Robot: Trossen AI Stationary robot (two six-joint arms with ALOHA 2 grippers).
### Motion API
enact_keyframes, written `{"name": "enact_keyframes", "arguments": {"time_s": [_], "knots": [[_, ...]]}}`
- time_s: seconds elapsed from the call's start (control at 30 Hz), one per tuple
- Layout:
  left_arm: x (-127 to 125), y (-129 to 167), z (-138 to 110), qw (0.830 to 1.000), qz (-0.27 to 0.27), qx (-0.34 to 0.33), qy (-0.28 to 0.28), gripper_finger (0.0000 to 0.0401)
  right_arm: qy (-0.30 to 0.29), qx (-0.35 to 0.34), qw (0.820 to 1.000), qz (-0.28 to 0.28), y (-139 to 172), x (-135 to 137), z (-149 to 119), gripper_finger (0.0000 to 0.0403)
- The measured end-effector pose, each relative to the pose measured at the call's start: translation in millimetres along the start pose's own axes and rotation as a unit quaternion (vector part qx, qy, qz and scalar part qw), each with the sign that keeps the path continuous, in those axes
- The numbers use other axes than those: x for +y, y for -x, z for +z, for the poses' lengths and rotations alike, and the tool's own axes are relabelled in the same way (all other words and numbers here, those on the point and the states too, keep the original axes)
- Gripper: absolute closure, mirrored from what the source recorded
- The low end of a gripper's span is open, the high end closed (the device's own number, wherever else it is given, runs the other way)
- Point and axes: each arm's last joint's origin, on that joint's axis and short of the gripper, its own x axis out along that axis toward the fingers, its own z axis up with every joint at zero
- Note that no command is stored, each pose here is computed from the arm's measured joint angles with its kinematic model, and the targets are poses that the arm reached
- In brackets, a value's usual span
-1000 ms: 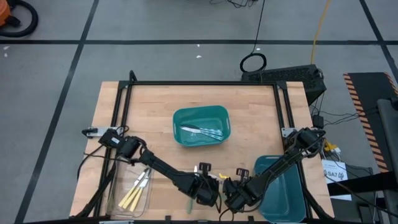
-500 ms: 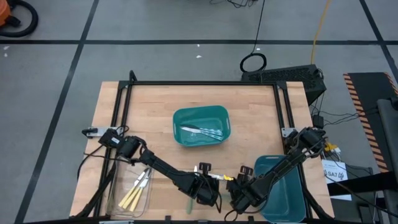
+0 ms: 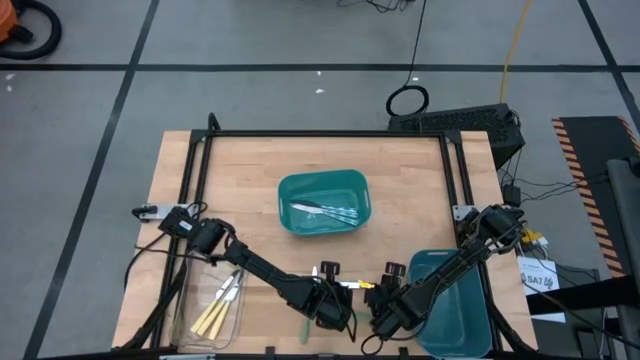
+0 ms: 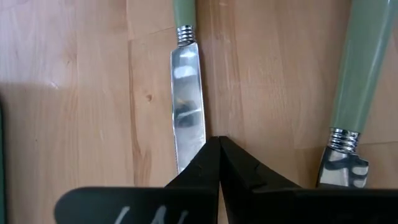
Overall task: Sort silverware by color (type)
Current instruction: Put the top green knife into the blue bin
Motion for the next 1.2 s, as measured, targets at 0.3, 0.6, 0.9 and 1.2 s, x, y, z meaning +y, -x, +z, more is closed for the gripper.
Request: {"name": "enact_keyframes", "arguments": {"time_s": [0.3, 0.6, 0.9, 1.2], "knots": [[0, 0, 0, 1.0, -0.002, 0.001, 0.0, 0.0396, 0.03, -0.005, 0.999, -0.018, 0, -3, 0, 0.02], [0, 0, 0, 1.0, -0.004, 0.001, 0.0, 0.0396, 0.062, -0.002, 0.997, -0.043, 0, -12, 5, 0.0203], [0, 0, 0, 1.0, -0.004, 0.001, 0.0, 0.0396, 0.09, 0.049, 0.994, 0.026, -14, -20, 13, 0.0218], [-4, 5, -5, 1.0, 0.003, 0.021, 0.023, 0.036, 0.103, 0.066, 0.991, 0.055, -28, -24, 7, 0.0355]]}}
